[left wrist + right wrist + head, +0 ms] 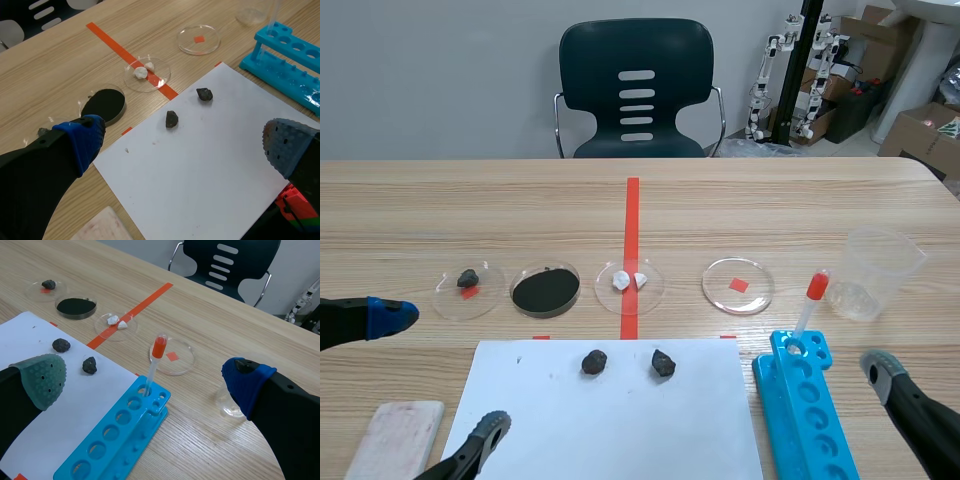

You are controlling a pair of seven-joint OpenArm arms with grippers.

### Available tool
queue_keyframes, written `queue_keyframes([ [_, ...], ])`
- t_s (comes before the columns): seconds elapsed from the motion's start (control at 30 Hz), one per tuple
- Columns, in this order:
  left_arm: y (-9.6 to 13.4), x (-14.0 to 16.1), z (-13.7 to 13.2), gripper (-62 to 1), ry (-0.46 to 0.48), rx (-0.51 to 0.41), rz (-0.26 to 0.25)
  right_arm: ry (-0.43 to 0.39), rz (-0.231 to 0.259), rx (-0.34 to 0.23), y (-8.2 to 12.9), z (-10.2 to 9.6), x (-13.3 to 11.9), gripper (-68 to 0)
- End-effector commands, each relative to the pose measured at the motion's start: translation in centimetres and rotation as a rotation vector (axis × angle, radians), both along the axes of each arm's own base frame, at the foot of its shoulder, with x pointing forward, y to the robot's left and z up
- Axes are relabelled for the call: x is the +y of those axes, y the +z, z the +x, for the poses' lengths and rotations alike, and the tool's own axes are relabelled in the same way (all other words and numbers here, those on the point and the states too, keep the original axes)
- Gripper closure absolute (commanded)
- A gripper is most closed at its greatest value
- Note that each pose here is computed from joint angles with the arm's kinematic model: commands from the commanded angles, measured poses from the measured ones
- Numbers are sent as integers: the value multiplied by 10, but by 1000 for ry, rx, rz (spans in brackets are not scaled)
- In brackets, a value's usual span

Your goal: Pick up the right mineral with the left hand

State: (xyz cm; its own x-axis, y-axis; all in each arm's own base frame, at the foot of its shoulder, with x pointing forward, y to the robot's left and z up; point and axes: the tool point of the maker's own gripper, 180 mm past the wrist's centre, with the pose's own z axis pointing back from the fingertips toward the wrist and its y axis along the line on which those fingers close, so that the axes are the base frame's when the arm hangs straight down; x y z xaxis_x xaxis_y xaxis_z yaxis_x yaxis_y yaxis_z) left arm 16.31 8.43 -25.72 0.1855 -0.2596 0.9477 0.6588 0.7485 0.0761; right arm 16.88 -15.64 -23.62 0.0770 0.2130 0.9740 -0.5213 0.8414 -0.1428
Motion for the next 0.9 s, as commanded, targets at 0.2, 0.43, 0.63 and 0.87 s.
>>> queue_keyframes([
  [0.2, 3, -2, 2, -623, 5, -5, -9, 9, 13, -33, 9, 4, 2, -679],
  [0.43, 3, -2, 2, -623, 5, -4, -10, 9, 13, -33, 9, 4, 2, -679],
  [0.63, 3, -2, 2, -623, 5, -4, -10, 9, 13, -33, 9, 4, 2, -679],
  [0.87, 4, -2, 2, -623, 10, -2, -17, 9, 13, -33, 9, 4, 2, -679],
])
